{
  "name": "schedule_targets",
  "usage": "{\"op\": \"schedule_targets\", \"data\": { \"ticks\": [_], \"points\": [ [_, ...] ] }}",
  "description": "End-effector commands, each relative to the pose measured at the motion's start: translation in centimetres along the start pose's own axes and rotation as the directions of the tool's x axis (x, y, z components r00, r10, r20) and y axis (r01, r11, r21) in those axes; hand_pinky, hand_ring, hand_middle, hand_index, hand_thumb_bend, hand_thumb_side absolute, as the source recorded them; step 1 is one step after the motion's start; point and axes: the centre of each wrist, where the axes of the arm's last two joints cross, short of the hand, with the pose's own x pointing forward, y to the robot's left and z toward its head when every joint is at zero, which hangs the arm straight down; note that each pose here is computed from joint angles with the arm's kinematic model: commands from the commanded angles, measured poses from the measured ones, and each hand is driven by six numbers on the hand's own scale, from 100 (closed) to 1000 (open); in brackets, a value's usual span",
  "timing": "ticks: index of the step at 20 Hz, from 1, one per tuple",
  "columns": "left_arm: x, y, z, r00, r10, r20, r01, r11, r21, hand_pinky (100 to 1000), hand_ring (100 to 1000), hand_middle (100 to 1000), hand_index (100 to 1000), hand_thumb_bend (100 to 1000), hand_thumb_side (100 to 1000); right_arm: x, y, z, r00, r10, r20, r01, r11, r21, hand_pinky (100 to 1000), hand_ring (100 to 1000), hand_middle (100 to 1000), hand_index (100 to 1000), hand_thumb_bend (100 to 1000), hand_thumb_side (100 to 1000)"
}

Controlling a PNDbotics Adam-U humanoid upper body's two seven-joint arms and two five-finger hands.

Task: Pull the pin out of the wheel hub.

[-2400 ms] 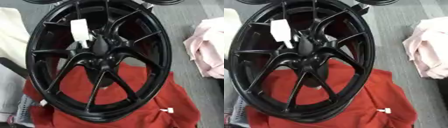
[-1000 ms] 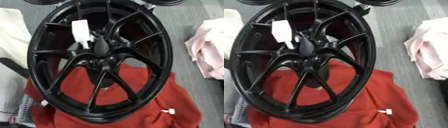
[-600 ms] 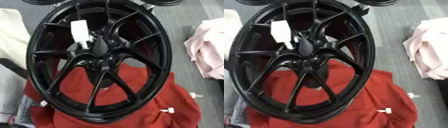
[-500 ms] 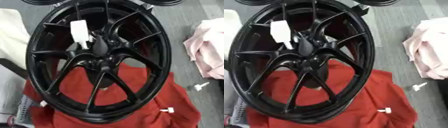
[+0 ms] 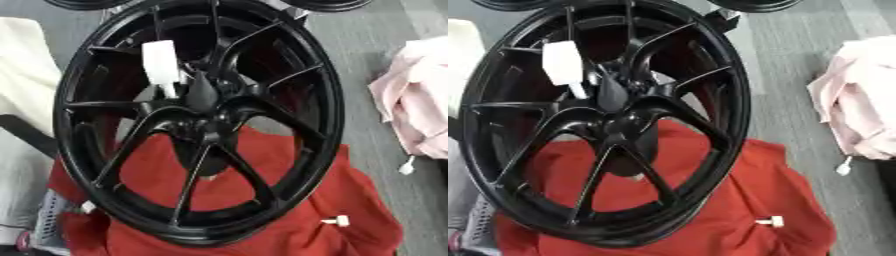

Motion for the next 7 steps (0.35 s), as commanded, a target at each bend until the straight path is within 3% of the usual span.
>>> {"op": "schedule_targets", "data": {
  "ticks": [1, 7],
  "points": [
    [1.2, 0.3, -0.7, 0.999, -0.019, 0.04, 0.019, 1.0, -0.011, 779, 793, 743, 812, 141, 928, 4.6, -1.7, -0.5, 0.987, -0.026, 0.158, 0.034, 0.998, -0.046, 832, 778, 691, 739, 100, 495],
    [1.3, 0.0, -0.8, 0.999, -0.017, 0.047, 0.018, 1.0, -0.022, 779, 792, 744, 812, 140, 926, 11.6, -1.5, 0.4, 0.92, -0.07, 0.385, 0.079, 0.997, -0.008, 835, 766, 675, 731, 100, 480]
  ]
}}
